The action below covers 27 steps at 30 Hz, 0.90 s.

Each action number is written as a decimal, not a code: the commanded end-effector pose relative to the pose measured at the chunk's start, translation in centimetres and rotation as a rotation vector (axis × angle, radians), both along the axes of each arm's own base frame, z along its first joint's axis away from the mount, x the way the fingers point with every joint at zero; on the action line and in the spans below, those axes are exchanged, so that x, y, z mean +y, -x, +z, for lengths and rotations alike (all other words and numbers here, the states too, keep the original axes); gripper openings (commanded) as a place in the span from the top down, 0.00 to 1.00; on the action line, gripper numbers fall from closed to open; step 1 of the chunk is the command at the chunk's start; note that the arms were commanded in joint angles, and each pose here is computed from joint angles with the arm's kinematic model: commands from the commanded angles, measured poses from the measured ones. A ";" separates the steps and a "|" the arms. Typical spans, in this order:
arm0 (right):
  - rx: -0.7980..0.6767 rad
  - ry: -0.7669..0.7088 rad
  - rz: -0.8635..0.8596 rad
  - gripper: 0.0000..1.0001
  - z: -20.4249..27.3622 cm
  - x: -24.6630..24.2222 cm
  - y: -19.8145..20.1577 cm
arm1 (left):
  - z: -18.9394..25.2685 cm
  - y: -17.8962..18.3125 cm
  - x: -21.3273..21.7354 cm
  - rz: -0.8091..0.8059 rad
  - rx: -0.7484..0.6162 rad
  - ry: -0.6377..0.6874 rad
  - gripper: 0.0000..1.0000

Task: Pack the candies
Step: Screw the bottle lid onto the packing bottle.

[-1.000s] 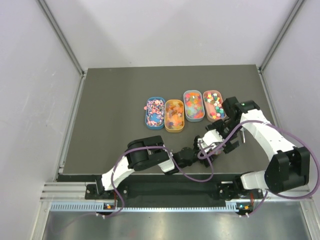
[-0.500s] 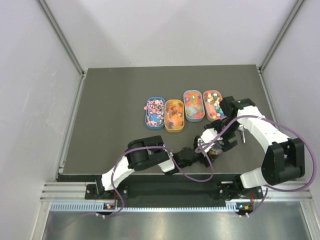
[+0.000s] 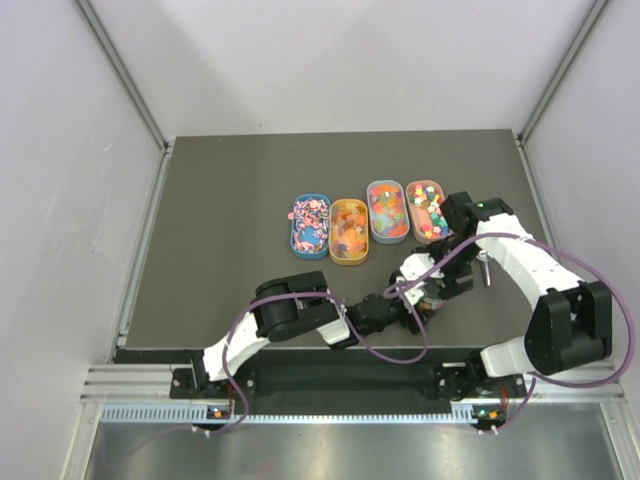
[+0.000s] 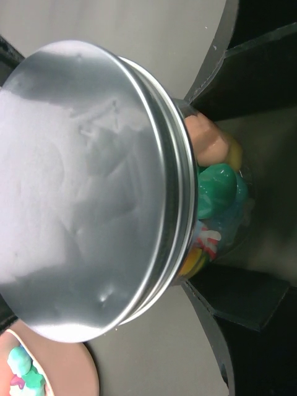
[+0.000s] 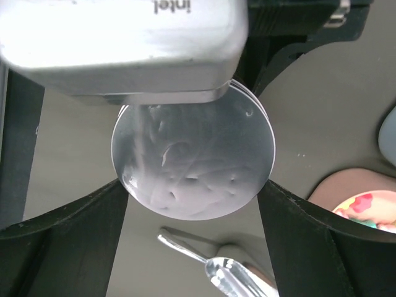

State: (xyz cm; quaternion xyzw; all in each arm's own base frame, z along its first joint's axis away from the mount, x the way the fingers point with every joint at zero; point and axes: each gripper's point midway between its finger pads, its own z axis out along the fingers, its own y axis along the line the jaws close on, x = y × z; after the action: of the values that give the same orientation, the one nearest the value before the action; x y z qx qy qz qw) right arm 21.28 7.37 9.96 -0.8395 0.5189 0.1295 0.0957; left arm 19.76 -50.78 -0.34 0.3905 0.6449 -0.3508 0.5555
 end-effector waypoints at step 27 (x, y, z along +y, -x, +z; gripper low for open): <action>0.230 0.050 -0.262 0.23 0.7 -0.9 9.3 | -23.5 9.5 22.8 0.043 0.500 -1.007 1.00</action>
State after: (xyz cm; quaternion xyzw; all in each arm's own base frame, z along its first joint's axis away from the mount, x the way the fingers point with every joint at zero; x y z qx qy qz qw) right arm 20.13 6.61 9.94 -0.7745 0.6153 0.0915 0.1150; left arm 19.43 -50.95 -0.38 0.3972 0.6410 -0.3569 0.5513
